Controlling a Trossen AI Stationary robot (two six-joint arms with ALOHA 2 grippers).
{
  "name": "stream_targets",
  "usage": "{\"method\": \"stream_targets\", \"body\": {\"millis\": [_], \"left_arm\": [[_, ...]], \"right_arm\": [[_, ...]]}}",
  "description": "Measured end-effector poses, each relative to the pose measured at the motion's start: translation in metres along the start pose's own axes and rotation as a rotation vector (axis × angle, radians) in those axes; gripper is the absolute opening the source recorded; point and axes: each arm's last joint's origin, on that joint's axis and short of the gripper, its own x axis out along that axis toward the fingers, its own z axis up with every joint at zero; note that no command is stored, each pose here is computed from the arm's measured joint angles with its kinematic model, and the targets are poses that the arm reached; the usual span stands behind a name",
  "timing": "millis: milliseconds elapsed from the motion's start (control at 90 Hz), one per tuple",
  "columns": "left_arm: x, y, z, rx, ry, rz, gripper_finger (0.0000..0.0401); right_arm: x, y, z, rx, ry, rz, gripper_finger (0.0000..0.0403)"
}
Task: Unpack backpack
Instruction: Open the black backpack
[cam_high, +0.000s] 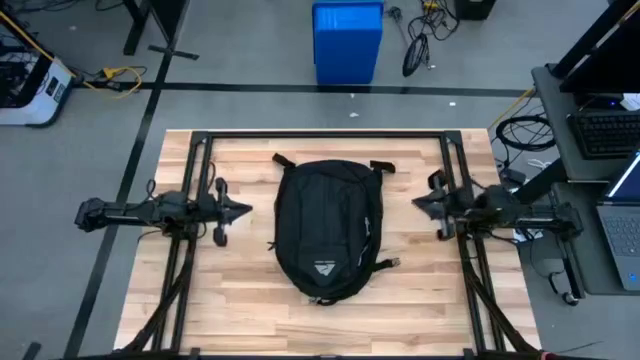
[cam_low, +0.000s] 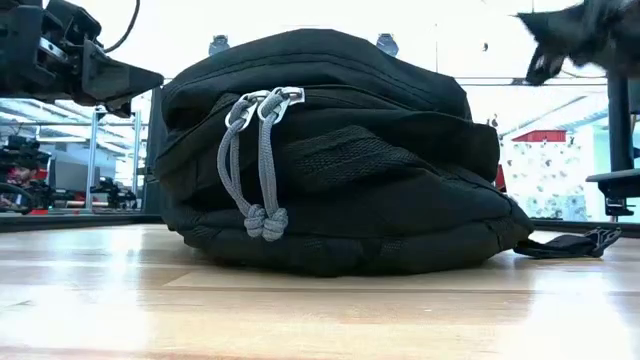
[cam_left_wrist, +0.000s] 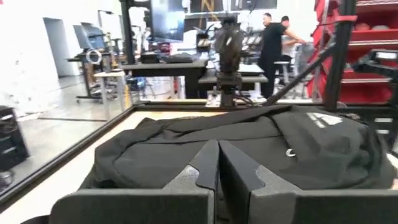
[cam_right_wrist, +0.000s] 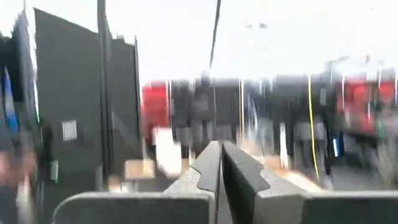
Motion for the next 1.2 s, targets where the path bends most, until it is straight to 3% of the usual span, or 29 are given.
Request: {"method": "stream_targets", "body": {"millis": [122, 222, 322, 489, 733, 878, 1011, 1200], "left_arm": [[0.000, 0.001, 0.001, -0.002, -0.008, 0.019, 0.0000], [0.000, 0.001, 0.003, -0.006, -0.032, 0.028, 0.0000], [0.000, 0.001, 0.006, -0.016, -0.055, 0.029, 0.0000], [0.000, 0.001, 0.007, -0.019, -0.071, 0.029, 0.0000], [0.000, 0.001, 0.007, -0.018, -0.071, 0.029, 0.0000], [0.000, 0.001, 0.008, -0.024, -0.081, 0.029, 0.0000], [-0.001, 0.002, 0.014, -0.103, -0.128, 0.027, 0.0000], [-0.004, 0.003, 0.031, -0.114, -0.175, 0.026, 0.0000]], "right_arm": [[-0.004, 0.003, 0.031, 0.002, -0.323, 0.075, 0.0000], [-0.004, 0.008, 0.054, -0.027, -0.461, 0.189, 0.0000], [0.007, 0.010, 0.083, -0.043, -0.479, 0.216, 0.0000], [0.049, 0.012, 0.133, -0.046, -0.370, 0.210, 0.0000], [0.142, 0.013, 0.193, -0.039, -0.074, 0.193, 0.0000], [0.192, 0.015, 0.204, -0.025, 0.187, 0.192, 0.0000], [0.220, 0.019, 0.180, 0.020, 0.497, 0.208, 0.0000], [0.225, 0.033, 0.110, 0.059, 0.936, 0.201, 0.0000]]}}
